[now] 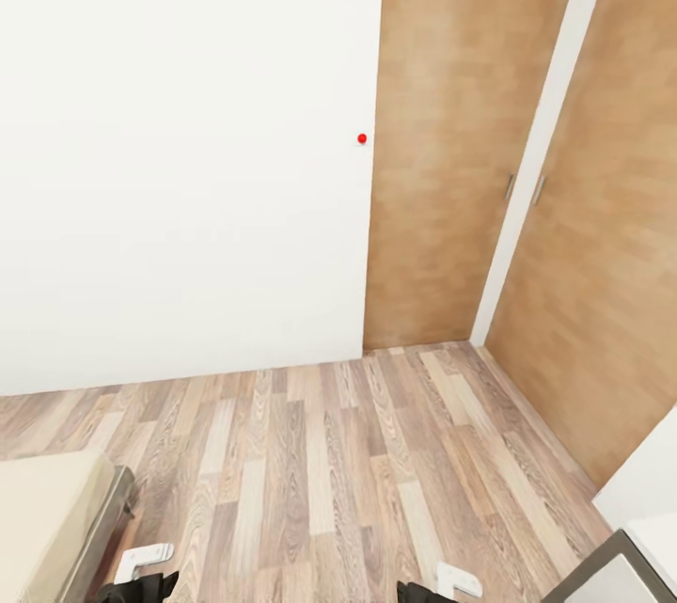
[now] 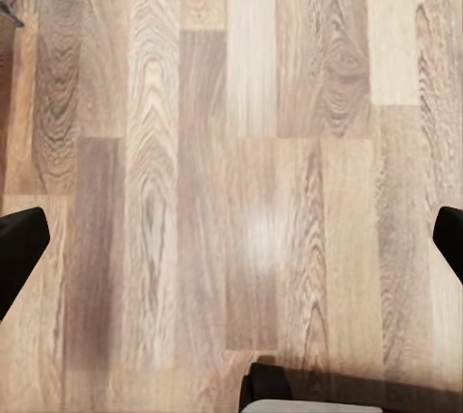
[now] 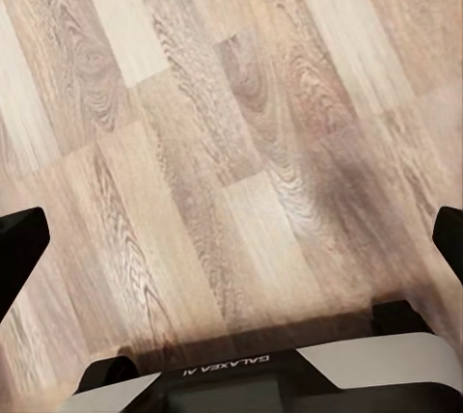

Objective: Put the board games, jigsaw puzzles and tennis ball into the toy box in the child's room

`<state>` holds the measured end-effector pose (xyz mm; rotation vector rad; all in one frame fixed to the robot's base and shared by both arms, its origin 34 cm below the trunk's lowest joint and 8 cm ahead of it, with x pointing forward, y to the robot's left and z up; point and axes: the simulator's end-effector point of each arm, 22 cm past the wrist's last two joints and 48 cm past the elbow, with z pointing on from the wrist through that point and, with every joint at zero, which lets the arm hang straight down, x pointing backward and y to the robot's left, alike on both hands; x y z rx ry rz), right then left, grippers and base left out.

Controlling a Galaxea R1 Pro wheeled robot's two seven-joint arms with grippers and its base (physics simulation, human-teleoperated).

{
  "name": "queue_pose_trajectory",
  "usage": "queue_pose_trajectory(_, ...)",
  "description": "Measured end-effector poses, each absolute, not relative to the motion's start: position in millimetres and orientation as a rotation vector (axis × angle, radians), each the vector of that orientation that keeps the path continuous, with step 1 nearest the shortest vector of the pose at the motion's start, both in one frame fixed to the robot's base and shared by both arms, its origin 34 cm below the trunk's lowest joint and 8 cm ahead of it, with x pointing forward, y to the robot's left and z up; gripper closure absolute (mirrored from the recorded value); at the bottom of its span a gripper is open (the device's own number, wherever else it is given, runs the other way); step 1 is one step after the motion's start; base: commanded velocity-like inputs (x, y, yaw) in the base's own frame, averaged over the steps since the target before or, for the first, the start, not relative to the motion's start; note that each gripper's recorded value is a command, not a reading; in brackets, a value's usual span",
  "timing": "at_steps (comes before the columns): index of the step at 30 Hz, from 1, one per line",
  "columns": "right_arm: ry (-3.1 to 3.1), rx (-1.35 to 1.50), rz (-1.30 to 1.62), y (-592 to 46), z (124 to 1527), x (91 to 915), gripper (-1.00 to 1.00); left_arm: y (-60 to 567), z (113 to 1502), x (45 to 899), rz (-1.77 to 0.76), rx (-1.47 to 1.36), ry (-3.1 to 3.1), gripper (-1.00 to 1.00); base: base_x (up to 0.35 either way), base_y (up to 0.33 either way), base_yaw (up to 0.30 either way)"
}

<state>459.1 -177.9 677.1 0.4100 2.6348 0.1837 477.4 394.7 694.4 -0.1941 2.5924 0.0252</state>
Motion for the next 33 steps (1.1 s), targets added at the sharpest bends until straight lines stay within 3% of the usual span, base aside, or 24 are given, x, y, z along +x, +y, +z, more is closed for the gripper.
queue_pose_trajectory(14, 2.642, 0.414, 0.179, -178.9, 672.7, 454.4, -1.00, 394.7, 689.4, 472.5, 0.026, -0.195, 2.607, -1.00, 0.000, -0.082, 0.108)
queue_pose_trajectory(33, 2.645, 0.384, 0.182, -174.2, 673.1, 454.3, -1.00, 394.8, 689.0, 471.8, 0.026, -0.198, 2.610, -1.00, 0.000, -0.003, 0.279)
